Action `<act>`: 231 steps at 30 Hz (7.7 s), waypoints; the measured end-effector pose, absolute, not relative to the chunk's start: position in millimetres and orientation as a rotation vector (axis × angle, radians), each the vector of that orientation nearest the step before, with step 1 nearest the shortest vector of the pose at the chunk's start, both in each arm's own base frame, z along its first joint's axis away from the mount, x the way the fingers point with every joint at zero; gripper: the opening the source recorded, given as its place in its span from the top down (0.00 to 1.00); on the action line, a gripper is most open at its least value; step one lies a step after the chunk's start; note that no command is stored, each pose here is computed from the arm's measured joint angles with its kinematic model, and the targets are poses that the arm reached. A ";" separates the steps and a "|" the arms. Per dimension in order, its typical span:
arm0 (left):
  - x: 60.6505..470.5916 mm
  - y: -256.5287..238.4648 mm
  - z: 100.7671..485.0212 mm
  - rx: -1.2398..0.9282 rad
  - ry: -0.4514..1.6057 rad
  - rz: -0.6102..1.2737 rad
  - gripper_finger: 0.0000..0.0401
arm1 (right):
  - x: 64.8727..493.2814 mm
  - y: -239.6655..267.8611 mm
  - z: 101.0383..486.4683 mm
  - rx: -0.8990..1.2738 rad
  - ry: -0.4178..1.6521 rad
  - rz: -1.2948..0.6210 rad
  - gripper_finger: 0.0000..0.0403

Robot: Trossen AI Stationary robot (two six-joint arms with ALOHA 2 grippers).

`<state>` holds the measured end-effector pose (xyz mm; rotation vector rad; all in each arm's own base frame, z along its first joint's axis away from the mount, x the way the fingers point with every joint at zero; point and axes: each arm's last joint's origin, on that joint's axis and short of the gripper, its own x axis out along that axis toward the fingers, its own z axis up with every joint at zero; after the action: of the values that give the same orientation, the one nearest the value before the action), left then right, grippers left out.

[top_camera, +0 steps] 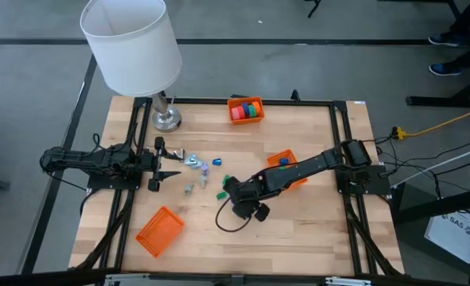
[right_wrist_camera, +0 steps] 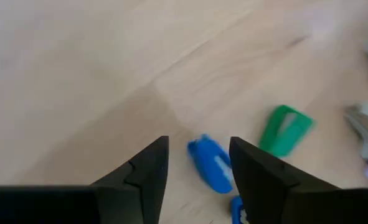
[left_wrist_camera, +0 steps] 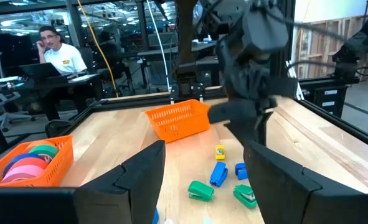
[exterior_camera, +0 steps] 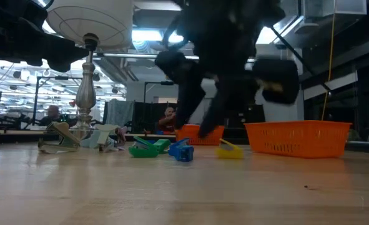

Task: Pick and place Stapler, Stapler remover, tape
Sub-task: Put the blue stapler into the middle orange bin, then put the yellow stapler into the middle orange bin, then put the blue stapler into the middle orange bin

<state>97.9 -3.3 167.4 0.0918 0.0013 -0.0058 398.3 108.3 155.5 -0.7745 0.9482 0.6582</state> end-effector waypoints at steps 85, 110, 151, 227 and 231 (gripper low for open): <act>97.9 -3.4 167.4 0.092 0.001 -0.006 0.46 | 364.7 70.0 151.2 -0.155 1.369 0.097 0.51; 97.9 -3.3 167.4 0.092 0.001 -0.006 0.46 | 335.4 65.3 167.6 -0.154 1.169 0.124 0.84; 97.9 -3.3 167.4 0.092 0.001 -0.006 0.46 | 207.1 5.4 148.0 -0.154 1.040 0.038 0.79; 97.9 -3.3 167.4 0.092 0.001 -0.006 0.46 | 384.9 72.3 159.9 0.238 0.985 -0.116 0.65; 97.9 -3.3 167.4 0.092 0.001 -0.006 0.46 | 387.4 70.5 150.7 0.202 0.981 -0.180 0.65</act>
<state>97.9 -3.3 167.4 0.0918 0.0014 -0.0058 387.4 70.5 150.7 0.2020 0.9807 -0.1803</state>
